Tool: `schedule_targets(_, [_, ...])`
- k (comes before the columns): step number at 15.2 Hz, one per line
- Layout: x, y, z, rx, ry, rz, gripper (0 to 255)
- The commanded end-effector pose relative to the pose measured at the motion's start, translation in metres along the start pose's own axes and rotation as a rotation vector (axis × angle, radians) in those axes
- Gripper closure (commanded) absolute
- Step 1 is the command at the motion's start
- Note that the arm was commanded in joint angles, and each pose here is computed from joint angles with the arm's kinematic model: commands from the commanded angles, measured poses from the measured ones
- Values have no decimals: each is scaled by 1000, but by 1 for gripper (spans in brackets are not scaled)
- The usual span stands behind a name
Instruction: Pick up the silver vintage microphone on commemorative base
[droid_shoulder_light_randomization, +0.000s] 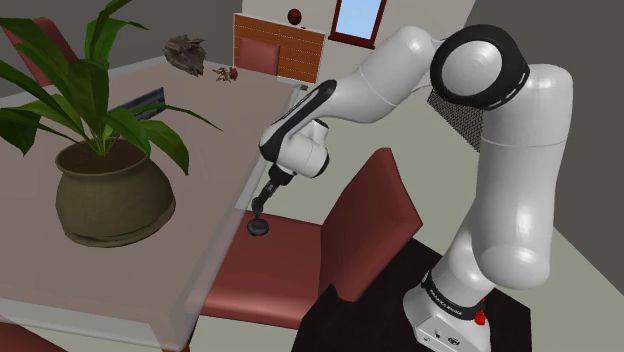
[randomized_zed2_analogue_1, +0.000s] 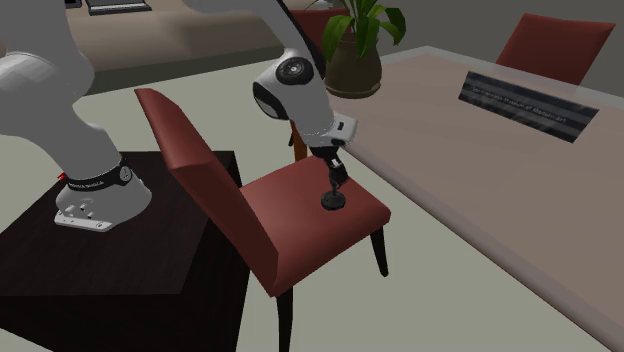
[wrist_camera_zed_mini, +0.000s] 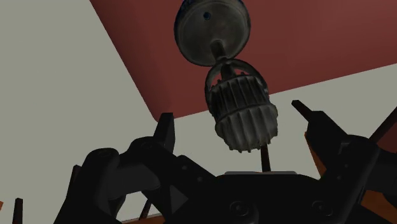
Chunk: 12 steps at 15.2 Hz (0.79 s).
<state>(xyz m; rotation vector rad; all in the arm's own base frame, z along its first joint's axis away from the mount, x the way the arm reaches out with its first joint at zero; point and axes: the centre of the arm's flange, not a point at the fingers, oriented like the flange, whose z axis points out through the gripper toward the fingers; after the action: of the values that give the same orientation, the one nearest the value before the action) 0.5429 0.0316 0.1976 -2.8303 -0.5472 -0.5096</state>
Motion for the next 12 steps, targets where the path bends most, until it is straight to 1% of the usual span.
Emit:
schedule_targets(1, [6, -6, 10, -3, 17, -10, 0])
schedule_targets(3, [3, -5, 17, -3, 17, -10, 0])
schedule_targets(5, [3, -5, 17, -3, 17, -10, 0])
schedule_targets(6, [2, -6, 16, -3, 17, -10, 255])
schedule_targets(12, [2, -6, 15, -3, 17, -10, 255])
